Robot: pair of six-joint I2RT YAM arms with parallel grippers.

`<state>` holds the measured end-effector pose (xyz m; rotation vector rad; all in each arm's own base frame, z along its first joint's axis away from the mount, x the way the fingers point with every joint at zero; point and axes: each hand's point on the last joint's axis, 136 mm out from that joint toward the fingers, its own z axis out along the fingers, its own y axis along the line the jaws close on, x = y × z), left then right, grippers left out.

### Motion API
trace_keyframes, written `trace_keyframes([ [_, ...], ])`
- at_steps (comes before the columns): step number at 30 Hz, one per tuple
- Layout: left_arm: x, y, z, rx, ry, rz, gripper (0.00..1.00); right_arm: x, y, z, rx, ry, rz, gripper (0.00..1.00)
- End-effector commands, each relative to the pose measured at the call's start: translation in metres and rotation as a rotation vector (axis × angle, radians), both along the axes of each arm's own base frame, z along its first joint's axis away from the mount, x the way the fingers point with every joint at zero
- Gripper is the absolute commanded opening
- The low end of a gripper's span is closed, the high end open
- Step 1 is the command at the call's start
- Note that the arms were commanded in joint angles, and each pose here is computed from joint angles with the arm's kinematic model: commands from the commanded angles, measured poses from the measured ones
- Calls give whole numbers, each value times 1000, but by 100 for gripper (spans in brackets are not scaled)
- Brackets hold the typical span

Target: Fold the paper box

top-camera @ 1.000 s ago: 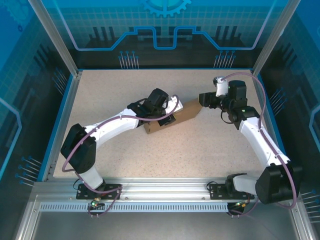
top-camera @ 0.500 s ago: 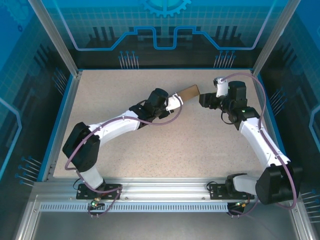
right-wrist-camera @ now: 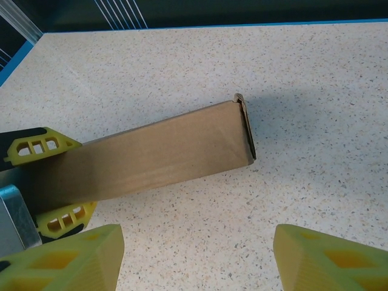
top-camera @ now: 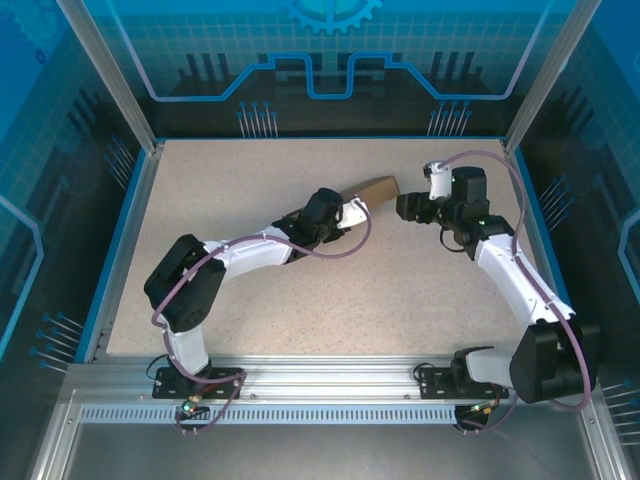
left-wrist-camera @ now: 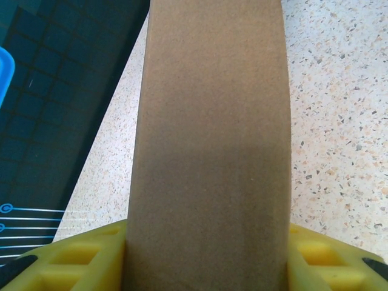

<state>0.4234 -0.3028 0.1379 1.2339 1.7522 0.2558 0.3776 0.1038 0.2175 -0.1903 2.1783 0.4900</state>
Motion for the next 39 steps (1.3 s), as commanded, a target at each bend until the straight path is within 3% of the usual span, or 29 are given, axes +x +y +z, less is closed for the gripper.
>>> trace_keyframes([
  [1, -15, -4, -21, -7, 62, -5, 53, 0, 7, -5, 12, 8, 22, 67],
  [17, -51, -17, -75, 52, 96, -15, 78, -4, 5, -9, -1, 14, 11, 69],
  [25, -54, -19, -85, 82, 82, -6, 79, -7, 4, -11, -5, 16, 11, 69],
  [39, -56, -19, -59, 42, 66, -6, 79, -5, 3, -27, -22, 54, 11, 69],
])
